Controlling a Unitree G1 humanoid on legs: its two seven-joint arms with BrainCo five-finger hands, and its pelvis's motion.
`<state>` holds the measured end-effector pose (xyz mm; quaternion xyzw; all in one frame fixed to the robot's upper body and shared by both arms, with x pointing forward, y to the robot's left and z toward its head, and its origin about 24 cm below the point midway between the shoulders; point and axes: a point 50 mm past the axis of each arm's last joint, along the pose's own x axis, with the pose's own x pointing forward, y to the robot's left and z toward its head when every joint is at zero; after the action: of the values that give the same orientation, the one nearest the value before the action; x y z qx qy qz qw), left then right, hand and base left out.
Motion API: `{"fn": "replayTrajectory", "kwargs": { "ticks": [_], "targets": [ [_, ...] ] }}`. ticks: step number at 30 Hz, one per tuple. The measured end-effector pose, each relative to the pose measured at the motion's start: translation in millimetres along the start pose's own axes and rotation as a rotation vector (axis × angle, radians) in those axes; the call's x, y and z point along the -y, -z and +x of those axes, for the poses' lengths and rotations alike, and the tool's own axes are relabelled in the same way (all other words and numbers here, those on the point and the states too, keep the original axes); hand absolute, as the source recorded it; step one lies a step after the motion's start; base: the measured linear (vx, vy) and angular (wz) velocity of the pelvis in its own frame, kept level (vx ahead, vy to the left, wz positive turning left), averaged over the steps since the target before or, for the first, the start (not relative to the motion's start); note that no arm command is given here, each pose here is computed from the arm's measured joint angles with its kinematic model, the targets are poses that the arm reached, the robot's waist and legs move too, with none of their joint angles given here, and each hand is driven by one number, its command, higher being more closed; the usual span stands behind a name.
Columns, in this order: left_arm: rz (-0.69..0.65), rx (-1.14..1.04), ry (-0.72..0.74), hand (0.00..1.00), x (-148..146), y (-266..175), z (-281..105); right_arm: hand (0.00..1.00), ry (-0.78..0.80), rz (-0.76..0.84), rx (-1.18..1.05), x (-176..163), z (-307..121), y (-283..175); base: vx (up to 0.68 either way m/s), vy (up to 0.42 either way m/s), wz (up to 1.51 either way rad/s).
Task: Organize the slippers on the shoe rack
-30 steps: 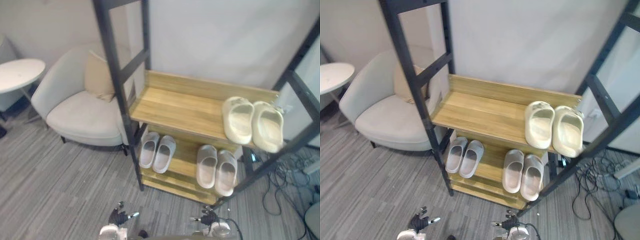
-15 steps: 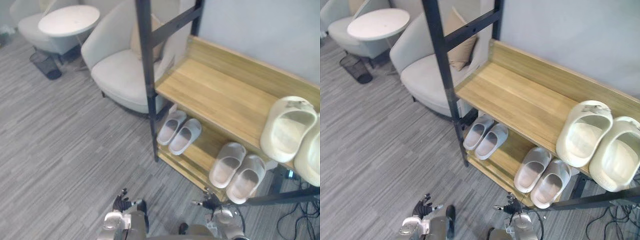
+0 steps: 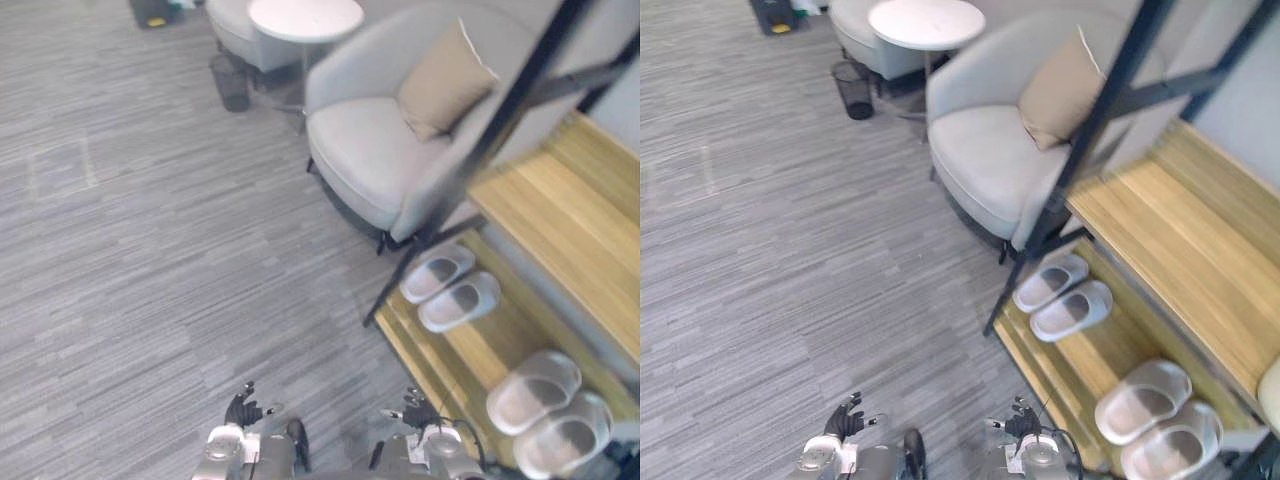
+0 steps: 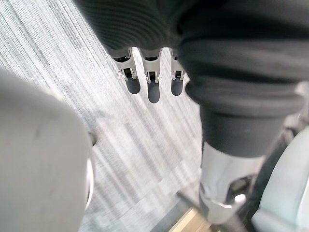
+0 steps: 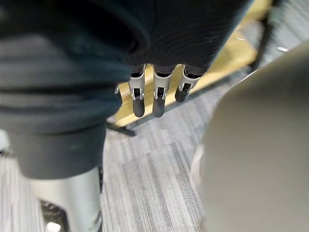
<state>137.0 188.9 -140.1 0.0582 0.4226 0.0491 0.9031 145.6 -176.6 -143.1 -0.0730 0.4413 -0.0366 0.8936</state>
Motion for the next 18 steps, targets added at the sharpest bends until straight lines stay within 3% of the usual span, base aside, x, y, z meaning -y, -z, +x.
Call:
{"fn": "replayTrajectory", "kwargs": {
  "ticks": [6, 11, 18],
  "targets": [
    [-0.031, -0.028, -0.017, 0.0, -2.0, 6.5, -0.8, 0.0, 0.006, 0.031, 0.017, 0.0, -0.3, -1.4, 0.21, -0.117, 0.95],
    [-0.151, -0.012, -0.042, 0.0, 6.2, 4.3, -2.7, 0.0, 0.023, 0.035, -0.003, 5.4, -1.2, 3.3, 0.42, -0.119, 0.63],
    [-0.181, 0.032, -0.015, 0.0, 15.4, -12.0, 1.9, 0.0, 0.028, 0.036, 0.012, 5.3, 0.8, -3.1, 0.34, 0.085, 0.32]
  ]
}}
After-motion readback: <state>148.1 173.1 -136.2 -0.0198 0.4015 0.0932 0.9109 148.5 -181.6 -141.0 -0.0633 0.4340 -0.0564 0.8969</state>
